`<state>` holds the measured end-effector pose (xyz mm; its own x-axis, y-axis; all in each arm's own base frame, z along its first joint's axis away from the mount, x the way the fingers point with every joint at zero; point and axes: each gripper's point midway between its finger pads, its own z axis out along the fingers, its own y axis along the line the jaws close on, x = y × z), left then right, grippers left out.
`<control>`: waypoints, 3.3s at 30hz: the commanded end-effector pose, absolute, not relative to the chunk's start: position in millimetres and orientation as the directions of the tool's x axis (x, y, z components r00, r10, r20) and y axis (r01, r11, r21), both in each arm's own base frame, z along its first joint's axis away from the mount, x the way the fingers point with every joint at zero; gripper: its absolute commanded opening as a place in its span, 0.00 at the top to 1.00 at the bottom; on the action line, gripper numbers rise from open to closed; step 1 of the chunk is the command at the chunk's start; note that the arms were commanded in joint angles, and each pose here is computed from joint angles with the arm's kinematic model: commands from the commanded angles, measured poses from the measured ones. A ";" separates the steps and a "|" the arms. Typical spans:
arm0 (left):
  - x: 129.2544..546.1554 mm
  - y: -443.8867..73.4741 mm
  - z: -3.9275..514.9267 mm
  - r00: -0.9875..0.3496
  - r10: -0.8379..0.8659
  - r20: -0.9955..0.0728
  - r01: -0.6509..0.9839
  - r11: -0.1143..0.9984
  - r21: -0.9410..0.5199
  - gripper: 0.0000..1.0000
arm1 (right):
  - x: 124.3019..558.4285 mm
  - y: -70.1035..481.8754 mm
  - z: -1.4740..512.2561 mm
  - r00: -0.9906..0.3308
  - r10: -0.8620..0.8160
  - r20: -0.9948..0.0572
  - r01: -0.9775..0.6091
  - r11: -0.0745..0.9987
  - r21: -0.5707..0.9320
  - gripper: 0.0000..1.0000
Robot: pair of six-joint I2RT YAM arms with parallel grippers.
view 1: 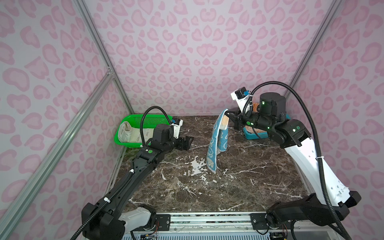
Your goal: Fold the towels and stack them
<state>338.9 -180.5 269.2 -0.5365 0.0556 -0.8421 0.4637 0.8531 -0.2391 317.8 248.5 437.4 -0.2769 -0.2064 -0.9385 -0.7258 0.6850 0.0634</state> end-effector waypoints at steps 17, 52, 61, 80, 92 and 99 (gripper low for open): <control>346.7 -178.0 230.2 -0.637 0.084 -0.766 0.418 0.873 -0.251 0.11 | 363.7 120.8 209.3 -0.787 -0.227 -0.573 -0.243 0.969 -0.050 0.47; 333.5 -91.0 203.1 -0.699 -0.097 -0.708 0.106 0.966 -0.237 0.10 | 139.0 268.9 5.3 -0.654 -0.754 -0.057 -0.748 0.656 -0.100 0.47; 332.6 -100.9 198.9 -0.717 -0.071 -0.693 0.158 0.953 -0.260 0.10 | 129.4 251.7 -13.0 -0.657 -0.754 -0.007 -0.750 0.654 -0.098 0.80; 297.0 -160.9 216.9 -0.491 0.182 -0.852 0.619 0.761 -0.195 0.11 | 225.9 281.8 118.9 -0.686 -0.619 -0.382 -0.700 0.704 0.117 1.00; 266.9 -229.2 184.3 -0.305 0.346 -0.887 0.780 0.625 -0.024 0.12 | 268.7 275.8 160.2 -0.753 -0.455 -0.476 -0.604 0.764 0.226 1.00; 279.1 -256.4 184.4 -0.275 0.275 -0.921 0.739 0.673 -0.020 0.13 | 282.5 269.5 165.2 -0.781 -0.362 -0.508 -0.537 0.805 0.253 1.00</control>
